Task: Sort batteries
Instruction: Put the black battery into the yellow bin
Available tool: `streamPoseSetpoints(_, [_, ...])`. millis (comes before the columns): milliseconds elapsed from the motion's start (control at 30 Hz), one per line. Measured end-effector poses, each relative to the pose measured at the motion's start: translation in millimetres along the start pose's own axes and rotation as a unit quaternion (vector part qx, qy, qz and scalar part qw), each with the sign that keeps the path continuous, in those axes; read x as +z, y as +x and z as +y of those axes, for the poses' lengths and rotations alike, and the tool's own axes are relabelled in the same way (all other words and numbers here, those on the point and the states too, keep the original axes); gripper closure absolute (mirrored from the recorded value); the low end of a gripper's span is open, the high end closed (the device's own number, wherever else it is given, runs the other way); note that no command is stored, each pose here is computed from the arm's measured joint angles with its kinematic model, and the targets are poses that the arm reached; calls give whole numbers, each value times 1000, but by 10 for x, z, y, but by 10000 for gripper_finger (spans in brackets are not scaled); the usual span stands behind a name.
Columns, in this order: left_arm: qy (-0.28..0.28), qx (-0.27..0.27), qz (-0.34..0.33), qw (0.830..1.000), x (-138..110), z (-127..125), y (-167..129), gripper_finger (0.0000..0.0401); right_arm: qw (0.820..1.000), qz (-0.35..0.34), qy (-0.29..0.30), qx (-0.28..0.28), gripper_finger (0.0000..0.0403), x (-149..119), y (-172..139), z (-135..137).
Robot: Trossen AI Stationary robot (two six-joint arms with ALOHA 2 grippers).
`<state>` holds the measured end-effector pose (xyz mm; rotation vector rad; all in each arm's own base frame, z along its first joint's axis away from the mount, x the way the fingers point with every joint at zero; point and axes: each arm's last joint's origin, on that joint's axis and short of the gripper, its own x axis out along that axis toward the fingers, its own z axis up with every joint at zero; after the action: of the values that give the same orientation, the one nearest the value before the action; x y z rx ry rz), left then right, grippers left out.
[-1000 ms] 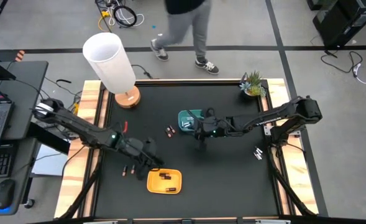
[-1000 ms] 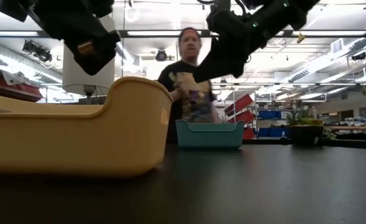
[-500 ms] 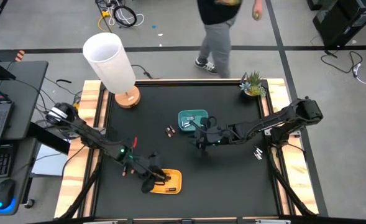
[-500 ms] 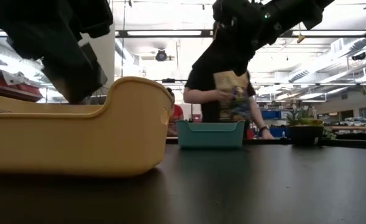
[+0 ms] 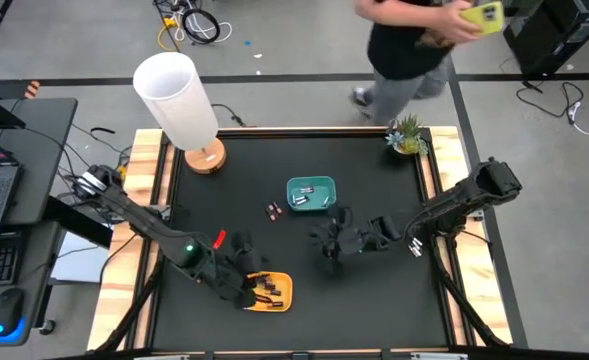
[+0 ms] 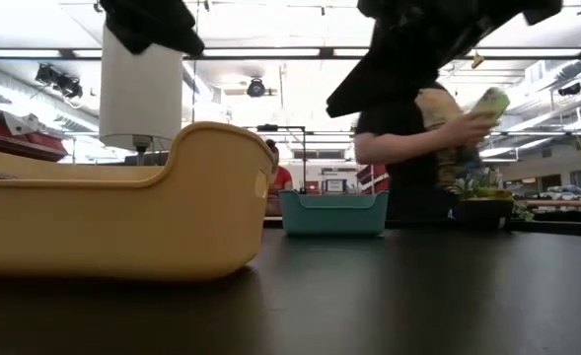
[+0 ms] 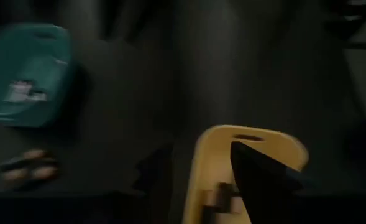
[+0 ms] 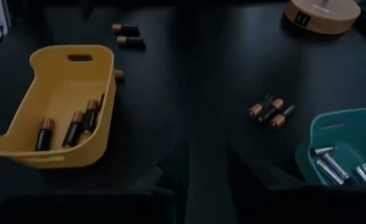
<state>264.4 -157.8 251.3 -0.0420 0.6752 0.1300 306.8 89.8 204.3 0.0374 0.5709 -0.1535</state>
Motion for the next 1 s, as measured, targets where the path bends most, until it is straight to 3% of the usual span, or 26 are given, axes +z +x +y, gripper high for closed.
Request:
streamPoseSetpoints(300, [52, 57, 44, 996, -1, 313, 85, 273, 999, 44, 10, -8, 309, -186, -221, 265])
streamPoseSetpoints(433, [70, 59, 68, 993, -30, 508, 210, 282, 998, 58, 23, -31, 309, -251, -428, 333])
streamPoseSetpoints(700, [69, 58, 117, 989, -94, 1085, 490, 284, 997, 36, 61, -26, 309, -295, -812, 493])
streamPoseSetpoints(1000, [109, 27, 161, 981, -120, 1589, 623, 283, 995, 31, 80, -59, 309, -448, -918, 563])
